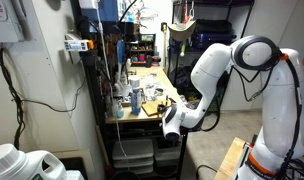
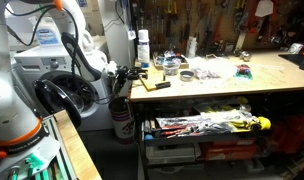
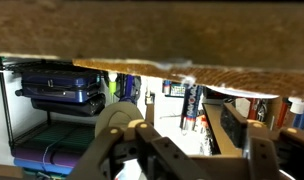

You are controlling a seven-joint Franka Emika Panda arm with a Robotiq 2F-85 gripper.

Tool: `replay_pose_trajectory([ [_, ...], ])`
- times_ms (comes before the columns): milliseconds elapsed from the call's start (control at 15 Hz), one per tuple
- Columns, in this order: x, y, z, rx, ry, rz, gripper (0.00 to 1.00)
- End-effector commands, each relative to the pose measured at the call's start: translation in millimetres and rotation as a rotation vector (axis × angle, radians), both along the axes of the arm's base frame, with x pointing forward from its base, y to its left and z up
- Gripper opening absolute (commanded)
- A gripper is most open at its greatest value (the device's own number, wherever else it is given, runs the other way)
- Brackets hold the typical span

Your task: Pick up the batteries on top of the chopping board and make them stand upright on the board

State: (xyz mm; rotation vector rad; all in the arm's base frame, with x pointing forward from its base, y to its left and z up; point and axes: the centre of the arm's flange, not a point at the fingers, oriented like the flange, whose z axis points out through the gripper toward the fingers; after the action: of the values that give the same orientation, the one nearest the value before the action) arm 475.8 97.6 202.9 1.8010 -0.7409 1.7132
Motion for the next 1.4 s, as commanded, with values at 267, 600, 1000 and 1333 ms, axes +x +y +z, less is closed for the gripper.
replay_pose_trajectory([
  [267, -3.7, -10.6, 4.5, 0.054, -0.018, -0.009, 1.00],
  [600, 6.9, -18.5, 34.0, 0.067, -0.018, -0.007, 1.00],
  [1000, 19.4, -13.7, 80.9, 0.196, 0.029, 0.018, 1.00],
  [1333, 16.9, -22.7, 131.6, 0.187, 0.201, -0.057, 1.00],
])
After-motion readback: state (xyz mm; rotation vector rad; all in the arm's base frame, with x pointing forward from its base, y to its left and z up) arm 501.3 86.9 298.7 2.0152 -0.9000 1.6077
